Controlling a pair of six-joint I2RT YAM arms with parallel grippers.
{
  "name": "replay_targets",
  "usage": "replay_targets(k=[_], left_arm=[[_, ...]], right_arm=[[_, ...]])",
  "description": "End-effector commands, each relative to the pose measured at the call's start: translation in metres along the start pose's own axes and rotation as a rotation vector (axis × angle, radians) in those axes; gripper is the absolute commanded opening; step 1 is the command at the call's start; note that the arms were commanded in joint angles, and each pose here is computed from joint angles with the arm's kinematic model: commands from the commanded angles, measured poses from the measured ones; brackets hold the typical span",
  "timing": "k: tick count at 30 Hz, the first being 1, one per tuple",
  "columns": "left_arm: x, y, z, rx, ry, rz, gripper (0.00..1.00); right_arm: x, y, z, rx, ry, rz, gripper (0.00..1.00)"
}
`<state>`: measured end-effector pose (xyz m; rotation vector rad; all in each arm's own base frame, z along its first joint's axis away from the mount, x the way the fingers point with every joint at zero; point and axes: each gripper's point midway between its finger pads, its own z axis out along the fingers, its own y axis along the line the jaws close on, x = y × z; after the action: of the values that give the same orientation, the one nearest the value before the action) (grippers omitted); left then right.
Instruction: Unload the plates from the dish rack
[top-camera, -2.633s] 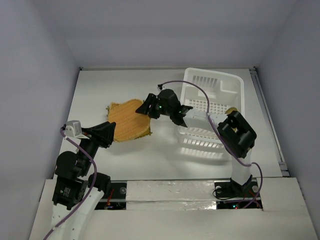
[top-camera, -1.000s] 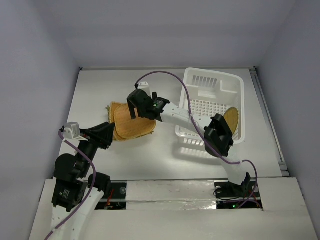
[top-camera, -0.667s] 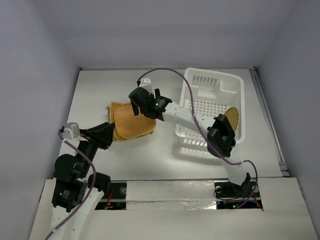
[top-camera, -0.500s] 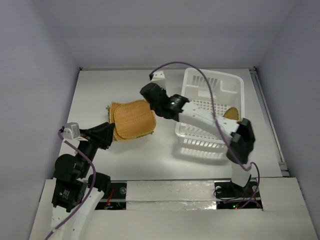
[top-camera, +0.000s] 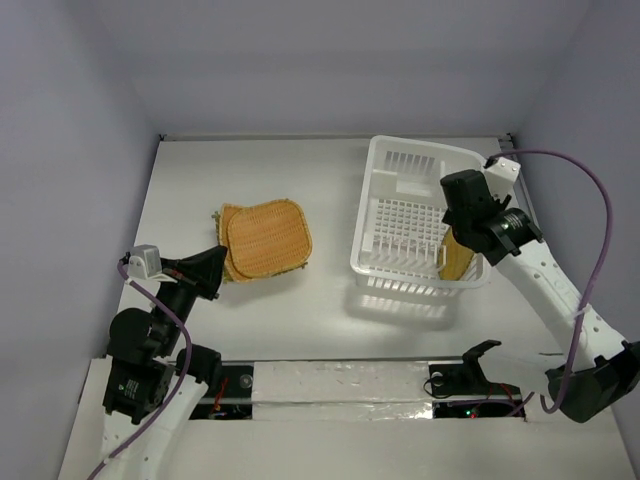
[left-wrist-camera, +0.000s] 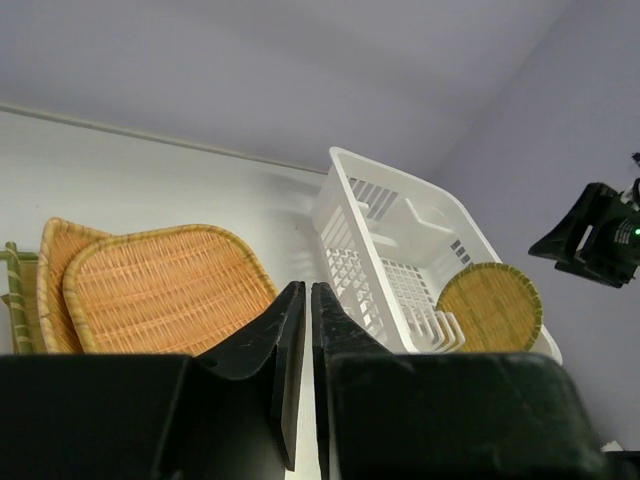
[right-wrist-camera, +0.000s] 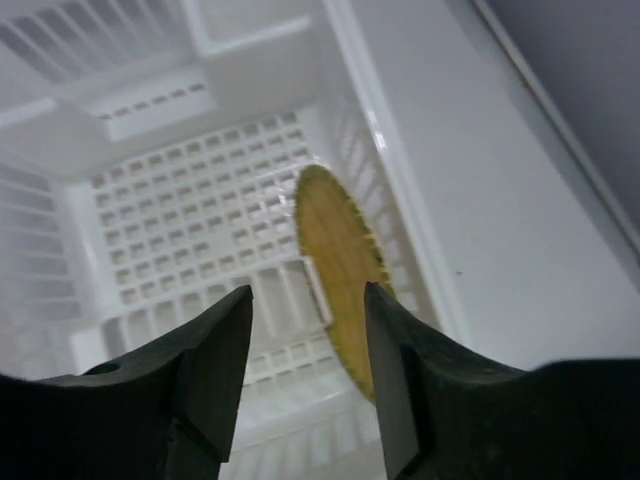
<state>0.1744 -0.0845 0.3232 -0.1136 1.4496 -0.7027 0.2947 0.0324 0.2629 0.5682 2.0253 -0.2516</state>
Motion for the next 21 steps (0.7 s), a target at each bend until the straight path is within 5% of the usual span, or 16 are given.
replay_targets(k=[1,5,11,21], left_arm=[[-0.015,-0.014,-0.004,0.056,-0.049,0.003,0.05],[-0.016,-0.016,-0.006,0.065,-0.052,0.002,0.12],[-0.018,-0.016,-0.009,0.069,-0.060,0.005,0.21],[-0.019,-0.016,-0.009,0.068,-0.062,0.008,0.26]], right_arm=[[0.010,-0.039,0.002,0.119,0.055,-0.057,0.61],[0.026,-0.042,0.016,0.105,0.127,-0.113,0.66],[0.037,-0.047,0.034,0.160,0.206,-0.176,0.60],[0.049,-0.043,0.060,0.146,0.263,-0.254,0.26]])
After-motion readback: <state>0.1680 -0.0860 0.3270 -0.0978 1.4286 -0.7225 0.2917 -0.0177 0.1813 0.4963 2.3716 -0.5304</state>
